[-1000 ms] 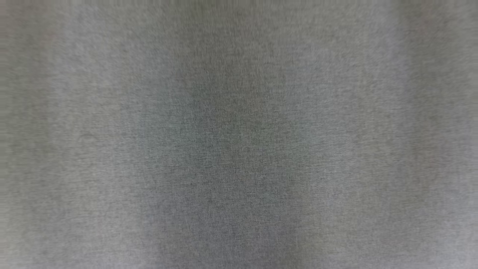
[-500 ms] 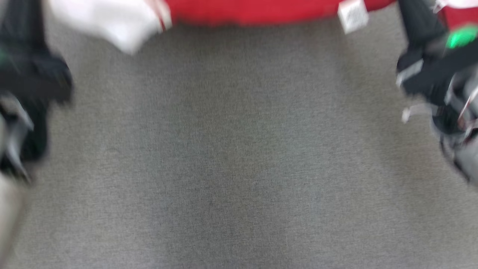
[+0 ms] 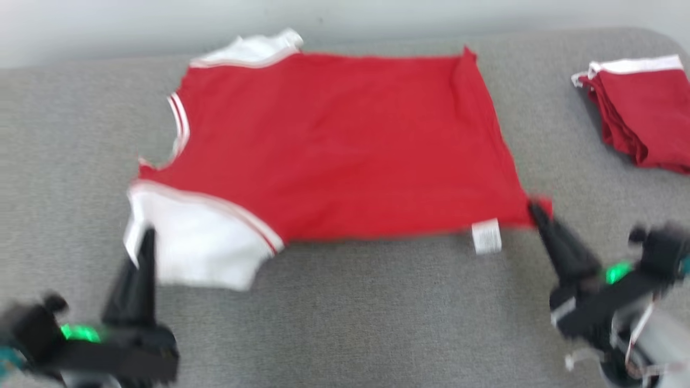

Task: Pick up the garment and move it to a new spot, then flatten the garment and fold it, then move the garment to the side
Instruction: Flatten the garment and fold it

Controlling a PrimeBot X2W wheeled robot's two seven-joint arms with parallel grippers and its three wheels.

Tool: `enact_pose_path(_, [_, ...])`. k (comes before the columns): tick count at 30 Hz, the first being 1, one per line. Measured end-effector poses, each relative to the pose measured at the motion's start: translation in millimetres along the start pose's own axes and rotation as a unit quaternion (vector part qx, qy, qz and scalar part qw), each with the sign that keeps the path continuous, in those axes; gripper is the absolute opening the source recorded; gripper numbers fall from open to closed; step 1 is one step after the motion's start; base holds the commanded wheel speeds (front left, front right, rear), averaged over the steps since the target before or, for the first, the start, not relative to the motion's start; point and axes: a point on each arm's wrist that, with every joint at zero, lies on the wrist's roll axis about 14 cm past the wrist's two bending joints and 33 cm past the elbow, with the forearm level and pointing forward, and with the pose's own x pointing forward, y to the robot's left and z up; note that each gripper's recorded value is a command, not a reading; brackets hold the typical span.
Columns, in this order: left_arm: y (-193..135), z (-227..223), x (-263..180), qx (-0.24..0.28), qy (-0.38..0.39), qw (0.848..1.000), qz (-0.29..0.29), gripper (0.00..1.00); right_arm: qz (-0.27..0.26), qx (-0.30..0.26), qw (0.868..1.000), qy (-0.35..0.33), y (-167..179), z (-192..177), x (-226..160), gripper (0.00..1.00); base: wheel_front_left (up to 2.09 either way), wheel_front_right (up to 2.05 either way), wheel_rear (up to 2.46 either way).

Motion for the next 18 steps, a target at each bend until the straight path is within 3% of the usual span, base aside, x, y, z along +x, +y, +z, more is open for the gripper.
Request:
enact_pose_path(13, [27.2,-51.6,-118.7,-0.052,0.065,0.990,0.117,0.00,-0.058,0.037,0.994,0.080,9.5,-85.1,-98.6,0.00,0.00,0.00,0.00])
enact_pose_path(18, [32.6,-59.9,-146.3,-0.052,0.077,0.986,0.141,0.00,-0.052,0.013,0.992,0.112,17.5,-104.5,-125.1,0.00,0.00,0.00,0.00])
